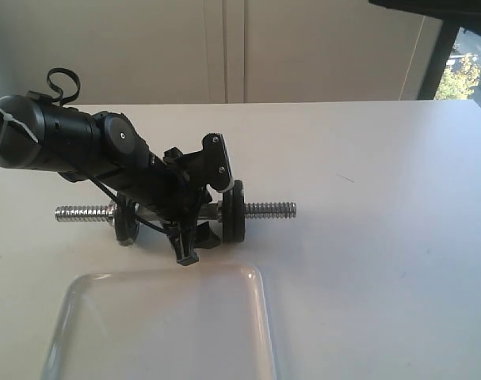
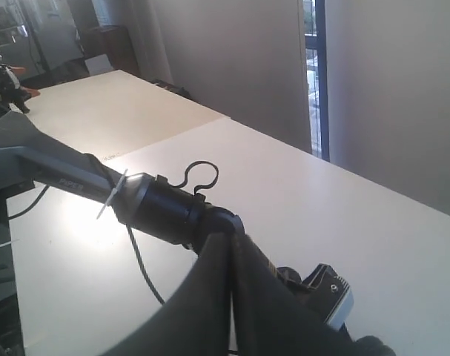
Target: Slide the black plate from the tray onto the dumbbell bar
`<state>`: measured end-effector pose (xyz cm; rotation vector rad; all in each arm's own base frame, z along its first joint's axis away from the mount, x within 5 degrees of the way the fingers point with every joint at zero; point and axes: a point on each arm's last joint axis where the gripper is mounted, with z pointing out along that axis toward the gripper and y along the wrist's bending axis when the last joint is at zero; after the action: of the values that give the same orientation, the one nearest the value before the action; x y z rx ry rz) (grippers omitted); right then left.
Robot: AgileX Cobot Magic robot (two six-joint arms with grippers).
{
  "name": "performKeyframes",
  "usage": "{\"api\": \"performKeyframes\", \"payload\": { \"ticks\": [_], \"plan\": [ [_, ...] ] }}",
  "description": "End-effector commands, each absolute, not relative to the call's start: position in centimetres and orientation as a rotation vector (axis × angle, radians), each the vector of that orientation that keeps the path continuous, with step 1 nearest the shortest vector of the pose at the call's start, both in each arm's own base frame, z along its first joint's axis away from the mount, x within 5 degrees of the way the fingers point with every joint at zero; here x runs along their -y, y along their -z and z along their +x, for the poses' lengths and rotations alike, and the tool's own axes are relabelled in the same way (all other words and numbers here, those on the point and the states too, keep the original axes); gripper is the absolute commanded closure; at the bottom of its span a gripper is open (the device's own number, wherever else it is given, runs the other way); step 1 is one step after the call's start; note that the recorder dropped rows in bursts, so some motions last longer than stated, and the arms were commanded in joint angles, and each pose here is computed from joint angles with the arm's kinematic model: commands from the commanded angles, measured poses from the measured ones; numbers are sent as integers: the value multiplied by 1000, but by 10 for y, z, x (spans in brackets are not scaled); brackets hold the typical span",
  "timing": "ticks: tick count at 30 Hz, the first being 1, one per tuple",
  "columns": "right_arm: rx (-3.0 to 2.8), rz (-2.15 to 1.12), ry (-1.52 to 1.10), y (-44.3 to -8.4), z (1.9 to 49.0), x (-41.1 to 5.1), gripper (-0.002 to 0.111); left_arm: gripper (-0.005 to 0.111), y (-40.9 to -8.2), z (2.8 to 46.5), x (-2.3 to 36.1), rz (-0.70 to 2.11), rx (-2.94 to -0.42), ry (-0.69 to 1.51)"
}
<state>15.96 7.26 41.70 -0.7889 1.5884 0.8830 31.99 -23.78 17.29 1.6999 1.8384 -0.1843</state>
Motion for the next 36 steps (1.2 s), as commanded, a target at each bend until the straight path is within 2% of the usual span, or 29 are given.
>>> {"api": "performKeyframes", "payload": {
  "ticks": [1, 8, 18, 25, 36],
  "plan": [
    [-1614, -778, -869, -420, 146, -72, 108, 33, -172, 317, 239, 1702, -1860, 219],
    [-1637, -779, -835, -424, 124, -72, 108, 33, -172, 317, 239, 1702, -1860, 219],
    [-1654, -765, -842, -424, 118, -72, 108, 33, -172, 317, 239, 1700, -1859, 217],
    [-1617, -793, -719, -430, 93, -71, 108, 33, -172, 317, 239, 1700, -1859, 217],
    [-1654, -758, -719, -428, 91, -69, 108, 33, -172, 319, 238, 1712, -1836, 178]
  ]
}}
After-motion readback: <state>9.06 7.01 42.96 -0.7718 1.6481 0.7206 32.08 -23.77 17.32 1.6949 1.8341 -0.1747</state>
